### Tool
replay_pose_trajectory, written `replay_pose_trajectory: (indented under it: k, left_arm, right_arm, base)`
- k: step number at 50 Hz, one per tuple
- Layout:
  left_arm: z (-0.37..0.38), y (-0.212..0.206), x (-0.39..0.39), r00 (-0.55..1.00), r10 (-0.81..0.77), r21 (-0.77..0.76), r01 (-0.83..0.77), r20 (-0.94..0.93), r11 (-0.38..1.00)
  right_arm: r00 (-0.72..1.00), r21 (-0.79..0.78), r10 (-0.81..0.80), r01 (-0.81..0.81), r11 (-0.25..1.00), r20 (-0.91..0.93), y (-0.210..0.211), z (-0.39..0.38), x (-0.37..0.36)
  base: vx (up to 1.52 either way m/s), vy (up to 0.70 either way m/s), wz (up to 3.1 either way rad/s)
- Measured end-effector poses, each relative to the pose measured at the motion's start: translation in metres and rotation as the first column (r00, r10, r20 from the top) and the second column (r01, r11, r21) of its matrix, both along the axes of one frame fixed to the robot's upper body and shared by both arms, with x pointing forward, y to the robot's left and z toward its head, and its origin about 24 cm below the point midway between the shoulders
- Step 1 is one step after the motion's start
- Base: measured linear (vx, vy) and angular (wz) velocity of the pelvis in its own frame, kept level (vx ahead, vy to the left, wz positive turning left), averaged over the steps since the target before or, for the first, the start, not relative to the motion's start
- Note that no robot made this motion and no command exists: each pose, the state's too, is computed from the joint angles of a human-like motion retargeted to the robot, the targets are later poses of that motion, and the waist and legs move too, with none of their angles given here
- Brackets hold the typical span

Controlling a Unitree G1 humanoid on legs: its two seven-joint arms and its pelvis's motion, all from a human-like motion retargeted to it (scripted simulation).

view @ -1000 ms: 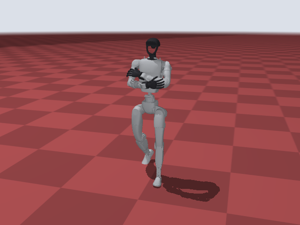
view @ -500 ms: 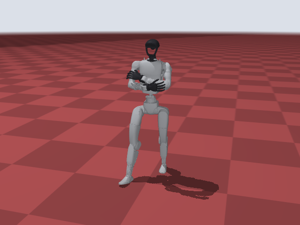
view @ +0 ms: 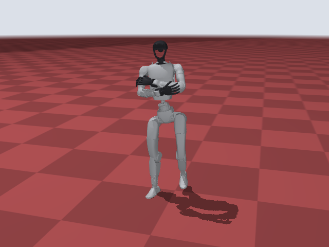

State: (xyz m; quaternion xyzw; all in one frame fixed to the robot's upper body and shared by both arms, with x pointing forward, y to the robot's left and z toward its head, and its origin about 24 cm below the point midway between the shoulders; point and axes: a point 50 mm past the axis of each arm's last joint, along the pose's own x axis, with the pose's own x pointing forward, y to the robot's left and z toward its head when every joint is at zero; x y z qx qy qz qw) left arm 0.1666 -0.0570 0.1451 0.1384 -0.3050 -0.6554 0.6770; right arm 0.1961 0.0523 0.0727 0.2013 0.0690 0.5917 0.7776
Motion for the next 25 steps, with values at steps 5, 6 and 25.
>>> replay_pose_trajectory:
  k: [5, 6, 25]
  left_arm:
    - [0.003, 0.0, 0.004, 1.0, 0.024, -0.01, -0.024, -0.016, 1.0]
    - [0.005, 0.0, 0.004, 1.0, 0.024, -0.012, -0.024, -0.019, 1.0]
    - [0.005, 0.003, 0.002, 0.998, -0.039, -0.011, 0.038, -0.042, 0.999]
  right_arm:
    - [1.0, -0.009, 0.0, 0.0, 1.0, -0.011, 0.002, -0.002, 0.0]
    - [1.0, -0.01, 0.003, -0.004, 1.0, -0.005, 0.002, -0.001, 0.0]
    - [0.999, 0.033, 0.031, -0.031, 0.999, -0.014, 0.003, 0.001, 0.001]
  base:
    - [0.47, -0.07, -0.79]
    - [0.5, -0.02, -0.79]
    - [0.62, 0.13, -0.35]
